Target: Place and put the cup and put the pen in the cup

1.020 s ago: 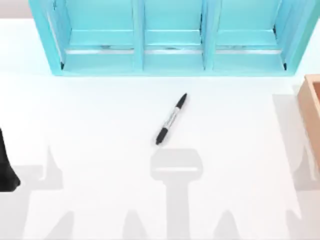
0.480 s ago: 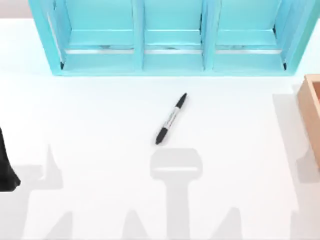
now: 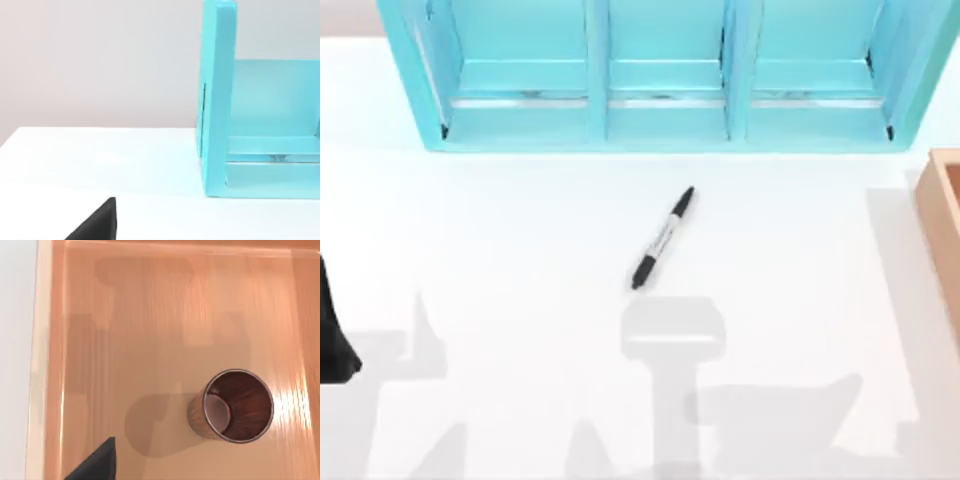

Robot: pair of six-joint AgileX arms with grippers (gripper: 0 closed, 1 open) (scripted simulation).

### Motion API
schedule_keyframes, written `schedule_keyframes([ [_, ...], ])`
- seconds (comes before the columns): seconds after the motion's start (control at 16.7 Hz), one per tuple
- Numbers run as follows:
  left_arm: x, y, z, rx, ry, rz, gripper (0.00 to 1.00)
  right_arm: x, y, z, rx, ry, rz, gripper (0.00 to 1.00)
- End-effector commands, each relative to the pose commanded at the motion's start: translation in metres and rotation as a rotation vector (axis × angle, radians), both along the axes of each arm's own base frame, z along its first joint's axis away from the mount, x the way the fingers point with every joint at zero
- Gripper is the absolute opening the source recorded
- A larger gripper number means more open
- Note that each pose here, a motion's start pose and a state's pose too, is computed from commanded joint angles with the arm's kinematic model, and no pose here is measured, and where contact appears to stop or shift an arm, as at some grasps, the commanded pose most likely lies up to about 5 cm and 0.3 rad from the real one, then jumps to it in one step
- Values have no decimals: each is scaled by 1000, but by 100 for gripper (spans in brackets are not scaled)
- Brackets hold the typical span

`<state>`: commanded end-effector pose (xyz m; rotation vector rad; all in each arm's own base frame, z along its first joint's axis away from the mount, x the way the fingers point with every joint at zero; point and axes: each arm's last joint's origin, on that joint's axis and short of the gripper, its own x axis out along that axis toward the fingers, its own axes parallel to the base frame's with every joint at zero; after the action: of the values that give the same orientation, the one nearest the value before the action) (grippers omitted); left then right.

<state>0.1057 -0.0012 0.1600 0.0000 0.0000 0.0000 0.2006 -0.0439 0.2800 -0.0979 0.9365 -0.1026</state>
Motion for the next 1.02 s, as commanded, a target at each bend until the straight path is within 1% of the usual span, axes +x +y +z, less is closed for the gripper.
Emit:
schedule_keyframes([
  [0.12, 0, 0, 0, 0, 0, 0, 100, 31, -16, 5, 20, 165, -7, 100],
  [0.3, 0, 0, 0, 0, 0, 0, 100, 72, -41, 2, 63, 376, -11, 100],
  [0.54, 0, 0, 0, 0, 0, 0, 100, 108, -68, -14, 122, 573, -8, 100],
  [0.72, 0, 0, 0, 0, 0, 0, 100, 117, -77, -20, 143, 632, -7, 100],
  [1.02, 0, 0, 0, 0, 0, 0, 100, 118, -75, -21, 142, 633, -3, 100],
])
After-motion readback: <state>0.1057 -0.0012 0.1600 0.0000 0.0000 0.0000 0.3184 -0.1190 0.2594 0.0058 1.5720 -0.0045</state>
